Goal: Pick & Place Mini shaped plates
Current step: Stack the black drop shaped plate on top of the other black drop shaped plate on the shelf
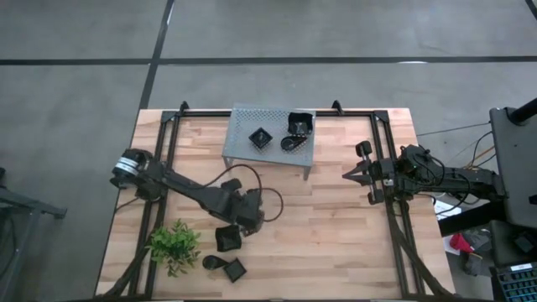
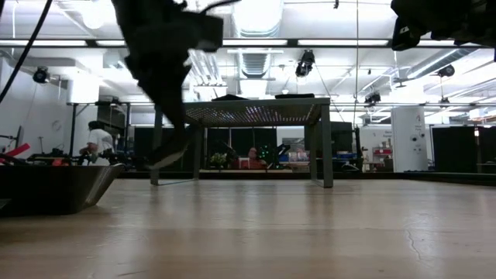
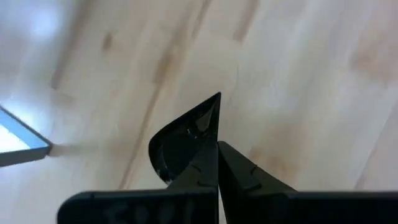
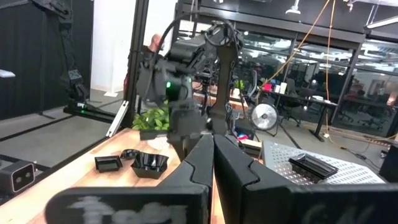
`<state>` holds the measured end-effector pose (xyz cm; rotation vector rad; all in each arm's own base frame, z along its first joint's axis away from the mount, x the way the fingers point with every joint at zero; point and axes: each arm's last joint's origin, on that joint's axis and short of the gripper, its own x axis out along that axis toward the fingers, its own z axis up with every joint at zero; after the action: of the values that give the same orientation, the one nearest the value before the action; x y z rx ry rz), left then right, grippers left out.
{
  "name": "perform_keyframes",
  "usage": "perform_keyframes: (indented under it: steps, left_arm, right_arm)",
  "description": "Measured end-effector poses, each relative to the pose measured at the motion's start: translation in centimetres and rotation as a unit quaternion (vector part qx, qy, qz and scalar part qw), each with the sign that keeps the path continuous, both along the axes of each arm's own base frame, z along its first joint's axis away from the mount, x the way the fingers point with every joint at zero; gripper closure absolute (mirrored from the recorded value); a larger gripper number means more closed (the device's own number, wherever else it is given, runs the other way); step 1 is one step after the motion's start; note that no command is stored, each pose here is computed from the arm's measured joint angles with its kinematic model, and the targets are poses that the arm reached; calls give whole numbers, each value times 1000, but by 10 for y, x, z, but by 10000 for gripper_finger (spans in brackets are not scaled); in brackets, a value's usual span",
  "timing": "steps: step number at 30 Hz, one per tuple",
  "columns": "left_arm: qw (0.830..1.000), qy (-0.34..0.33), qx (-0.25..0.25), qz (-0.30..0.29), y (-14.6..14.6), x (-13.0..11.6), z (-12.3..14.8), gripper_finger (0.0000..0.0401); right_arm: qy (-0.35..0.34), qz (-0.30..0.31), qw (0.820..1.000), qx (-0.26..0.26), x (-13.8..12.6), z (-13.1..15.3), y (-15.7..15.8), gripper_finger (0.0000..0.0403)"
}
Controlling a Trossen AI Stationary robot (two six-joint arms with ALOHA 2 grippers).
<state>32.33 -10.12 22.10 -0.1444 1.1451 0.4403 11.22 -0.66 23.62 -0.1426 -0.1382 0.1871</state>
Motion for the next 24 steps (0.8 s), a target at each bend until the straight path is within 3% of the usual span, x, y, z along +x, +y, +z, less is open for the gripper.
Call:
perform_keyframes:
  steps: [7, 11, 19, 24]
  left_arm:
    - [989, -94, -36, 107, 4, 11, 31, 401]
    - [983, -128, -49, 120, 11, 21, 47, 401]
    - [975, -194, 22, 104, 38, 38, 95, 401]
    - [967, -212, 72, 119, 60, 42, 110, 401]
  right_arm:
    - [0, 0, 1000, 1, 0, 0, 0, 394]
    - [0, 0, 1000, 0, 0, 0, 0, 394]
    - [0, 0, 1000, 0, 0, 0, 0, 394]
    - [0, 0, 1000, 0, 0, 0, 0, 394]
